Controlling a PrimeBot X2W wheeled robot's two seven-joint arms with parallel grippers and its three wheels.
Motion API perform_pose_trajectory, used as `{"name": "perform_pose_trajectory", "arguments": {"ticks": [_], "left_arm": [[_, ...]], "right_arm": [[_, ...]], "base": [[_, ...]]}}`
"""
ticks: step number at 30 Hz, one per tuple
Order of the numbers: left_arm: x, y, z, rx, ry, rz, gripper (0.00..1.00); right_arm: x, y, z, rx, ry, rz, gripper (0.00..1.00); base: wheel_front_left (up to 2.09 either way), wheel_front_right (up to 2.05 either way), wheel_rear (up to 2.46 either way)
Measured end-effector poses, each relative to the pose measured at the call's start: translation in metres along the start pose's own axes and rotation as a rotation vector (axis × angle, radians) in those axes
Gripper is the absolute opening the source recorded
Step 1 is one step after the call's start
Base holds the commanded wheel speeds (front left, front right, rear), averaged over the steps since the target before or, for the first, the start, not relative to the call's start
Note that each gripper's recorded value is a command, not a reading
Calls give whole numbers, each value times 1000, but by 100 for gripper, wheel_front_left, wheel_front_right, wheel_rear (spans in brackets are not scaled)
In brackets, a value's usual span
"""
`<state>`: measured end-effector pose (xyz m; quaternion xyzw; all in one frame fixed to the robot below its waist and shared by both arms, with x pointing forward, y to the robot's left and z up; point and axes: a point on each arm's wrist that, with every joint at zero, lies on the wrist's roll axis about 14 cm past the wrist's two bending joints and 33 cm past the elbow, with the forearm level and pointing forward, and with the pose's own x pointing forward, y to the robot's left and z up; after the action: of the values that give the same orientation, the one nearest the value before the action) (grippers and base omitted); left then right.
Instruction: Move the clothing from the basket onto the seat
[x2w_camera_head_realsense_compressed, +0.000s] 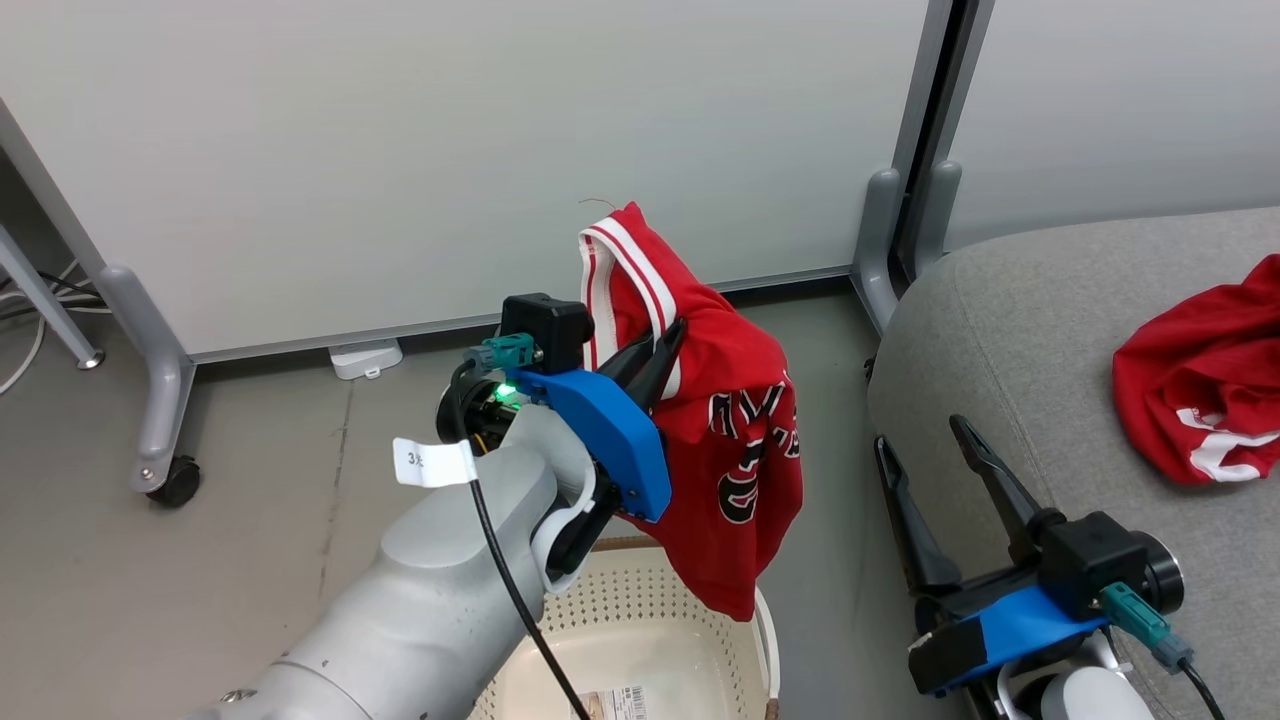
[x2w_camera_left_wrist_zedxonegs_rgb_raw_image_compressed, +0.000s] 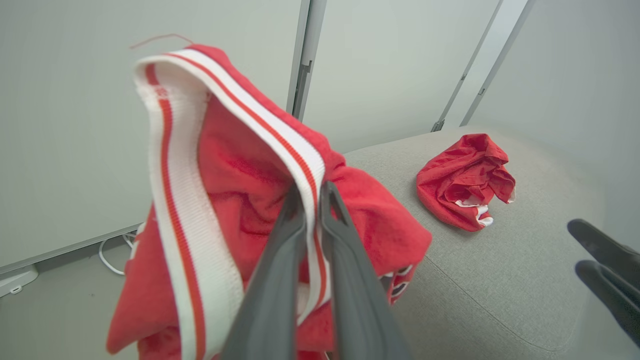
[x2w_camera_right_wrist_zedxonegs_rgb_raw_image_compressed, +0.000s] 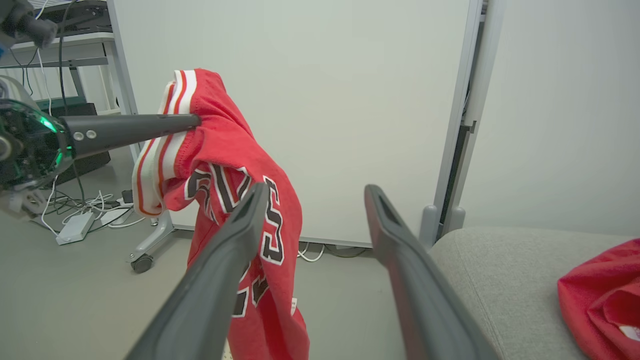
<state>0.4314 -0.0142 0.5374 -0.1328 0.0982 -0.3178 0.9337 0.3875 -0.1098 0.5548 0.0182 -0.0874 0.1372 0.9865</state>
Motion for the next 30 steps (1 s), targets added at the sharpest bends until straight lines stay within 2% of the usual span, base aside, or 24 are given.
{"name": "perform_pose_trajectory", "arguments": {"ticks": [13, 30], "left_arm": [[1, 5, -7, 8, 14, 10, 0], [4, -2, -11, 23, 24, -22, 0]], "right_arm": [[1, 10, -13, 2, 47, 31, 100], [40, 39, -49, -62, 191, 163, 100]], "base": [[0, 0, 0], [0, 0, 0]]}}
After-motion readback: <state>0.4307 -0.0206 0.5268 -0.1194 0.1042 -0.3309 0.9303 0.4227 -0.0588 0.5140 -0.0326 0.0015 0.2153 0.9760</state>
